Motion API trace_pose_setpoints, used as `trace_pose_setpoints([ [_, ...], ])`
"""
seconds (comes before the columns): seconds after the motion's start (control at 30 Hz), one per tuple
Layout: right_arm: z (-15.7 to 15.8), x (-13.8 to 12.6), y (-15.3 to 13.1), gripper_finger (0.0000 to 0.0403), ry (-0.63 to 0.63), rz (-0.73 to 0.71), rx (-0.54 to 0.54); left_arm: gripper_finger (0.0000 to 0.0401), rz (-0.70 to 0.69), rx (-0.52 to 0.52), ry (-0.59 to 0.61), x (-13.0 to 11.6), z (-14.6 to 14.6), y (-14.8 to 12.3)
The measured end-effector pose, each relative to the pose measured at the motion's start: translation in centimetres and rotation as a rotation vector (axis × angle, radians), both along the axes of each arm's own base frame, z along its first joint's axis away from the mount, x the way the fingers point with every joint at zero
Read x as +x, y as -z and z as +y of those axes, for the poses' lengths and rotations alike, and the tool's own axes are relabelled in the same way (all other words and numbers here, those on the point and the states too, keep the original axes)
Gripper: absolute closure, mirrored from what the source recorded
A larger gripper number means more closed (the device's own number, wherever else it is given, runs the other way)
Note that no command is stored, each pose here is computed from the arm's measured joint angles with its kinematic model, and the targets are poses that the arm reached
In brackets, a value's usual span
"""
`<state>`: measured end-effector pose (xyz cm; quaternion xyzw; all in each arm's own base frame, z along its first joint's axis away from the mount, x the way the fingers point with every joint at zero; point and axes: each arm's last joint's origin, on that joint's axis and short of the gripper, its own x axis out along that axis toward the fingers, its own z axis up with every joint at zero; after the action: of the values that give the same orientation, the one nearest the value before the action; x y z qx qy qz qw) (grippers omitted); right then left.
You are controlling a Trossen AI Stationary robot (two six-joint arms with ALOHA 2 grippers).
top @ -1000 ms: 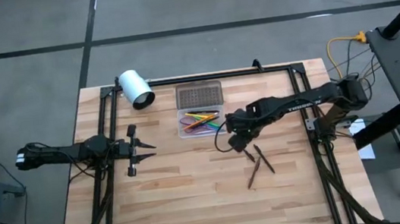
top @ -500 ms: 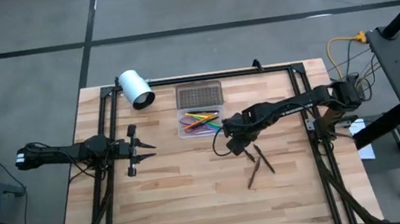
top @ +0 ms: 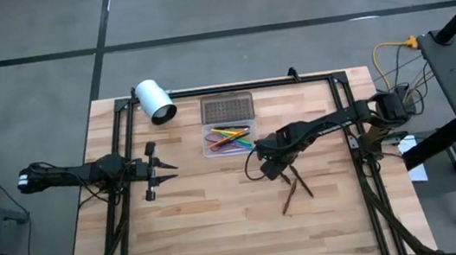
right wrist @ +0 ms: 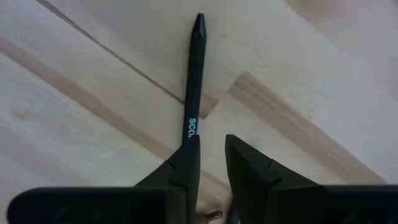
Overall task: Pick & place school supplies into a supply box
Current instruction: Put the black pen into the supply box
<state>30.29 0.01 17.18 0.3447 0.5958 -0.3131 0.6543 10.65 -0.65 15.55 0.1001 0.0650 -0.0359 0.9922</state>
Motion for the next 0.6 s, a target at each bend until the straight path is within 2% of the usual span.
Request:
trace_pose_setpoints([
  [0.6, 0.68, 0.16, 0.31, 0.0335, -0.021, -0.034, 0.004, 0.0315, 0.004, 0.000, 0.000, 0.02, 0.00, 0.04],
])
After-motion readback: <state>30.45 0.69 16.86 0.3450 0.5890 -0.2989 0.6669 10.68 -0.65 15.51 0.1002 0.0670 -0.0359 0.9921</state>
